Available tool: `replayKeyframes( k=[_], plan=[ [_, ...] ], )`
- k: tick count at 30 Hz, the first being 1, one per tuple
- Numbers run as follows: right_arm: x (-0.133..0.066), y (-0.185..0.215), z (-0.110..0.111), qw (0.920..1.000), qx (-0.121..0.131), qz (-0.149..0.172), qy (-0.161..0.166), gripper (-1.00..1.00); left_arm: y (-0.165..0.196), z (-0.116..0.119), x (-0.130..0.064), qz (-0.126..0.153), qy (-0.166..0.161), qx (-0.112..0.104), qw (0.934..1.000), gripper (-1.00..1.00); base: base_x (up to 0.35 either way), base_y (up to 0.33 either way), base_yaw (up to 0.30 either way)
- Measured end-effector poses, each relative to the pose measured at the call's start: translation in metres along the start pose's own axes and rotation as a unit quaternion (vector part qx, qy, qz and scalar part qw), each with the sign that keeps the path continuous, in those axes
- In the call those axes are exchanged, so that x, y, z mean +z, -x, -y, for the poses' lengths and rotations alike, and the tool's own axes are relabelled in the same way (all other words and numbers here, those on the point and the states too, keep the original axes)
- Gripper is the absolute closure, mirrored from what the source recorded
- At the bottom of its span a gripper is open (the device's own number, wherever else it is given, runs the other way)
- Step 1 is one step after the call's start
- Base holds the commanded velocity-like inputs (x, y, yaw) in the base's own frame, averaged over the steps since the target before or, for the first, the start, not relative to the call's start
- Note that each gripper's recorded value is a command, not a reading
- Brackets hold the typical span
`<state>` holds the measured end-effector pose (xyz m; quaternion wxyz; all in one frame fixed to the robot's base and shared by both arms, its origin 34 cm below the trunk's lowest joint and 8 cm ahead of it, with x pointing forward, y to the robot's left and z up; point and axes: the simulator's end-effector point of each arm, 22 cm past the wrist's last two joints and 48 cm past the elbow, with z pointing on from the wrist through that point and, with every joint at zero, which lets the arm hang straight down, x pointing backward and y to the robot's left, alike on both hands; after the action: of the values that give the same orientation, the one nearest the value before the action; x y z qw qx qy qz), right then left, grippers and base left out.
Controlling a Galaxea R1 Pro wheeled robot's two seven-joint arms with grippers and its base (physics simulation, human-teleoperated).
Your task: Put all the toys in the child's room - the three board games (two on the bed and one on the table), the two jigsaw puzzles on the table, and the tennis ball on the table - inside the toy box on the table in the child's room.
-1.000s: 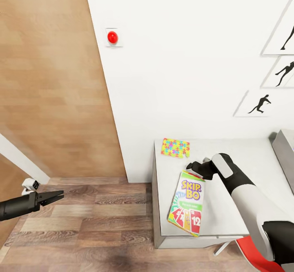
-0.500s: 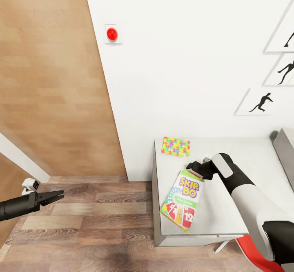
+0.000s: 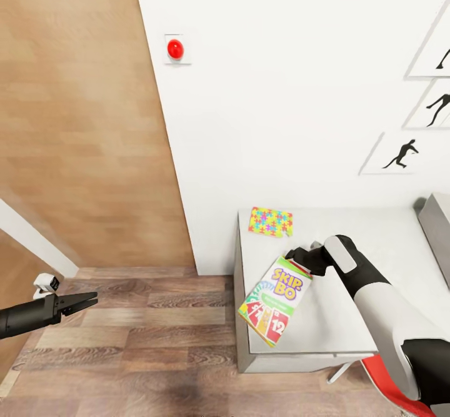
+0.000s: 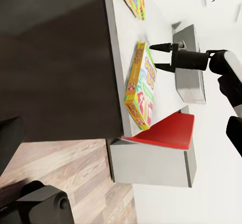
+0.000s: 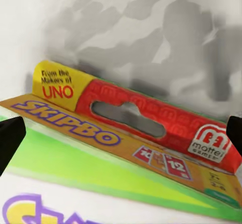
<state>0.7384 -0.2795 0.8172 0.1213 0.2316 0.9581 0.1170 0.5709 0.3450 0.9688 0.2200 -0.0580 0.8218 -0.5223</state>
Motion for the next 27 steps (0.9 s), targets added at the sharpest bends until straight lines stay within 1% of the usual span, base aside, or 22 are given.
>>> replayKeyframes(
  k=[11,16,27],
  plan=[
    [0.0000,-0.0001,0.0000,1.0000,0.000,0.000,0.000,-1.00,0.0000,0.0000,-0.0001,0.000,0.000,0.000,1.0000,-1.00,-0.024,0.075,0.000],
    [0.0001,-0.0003,0.0002,1.0000,0.000,0.000,0.000,-1.00,-0.0001,0.0000,-0.0002,0.000,0.000,0.000,1.0000,-1.00,-0.001,0.138,0.000],
    [0.0002,-0.0005,-0.0004,1.0000,0.001,-0.001,0.001,-1.00,0.0000,0.0000,0.0000,0.000,0.000,0.000,1.0000,-1.00,-0.058,0.037,0.000]
  ],
)
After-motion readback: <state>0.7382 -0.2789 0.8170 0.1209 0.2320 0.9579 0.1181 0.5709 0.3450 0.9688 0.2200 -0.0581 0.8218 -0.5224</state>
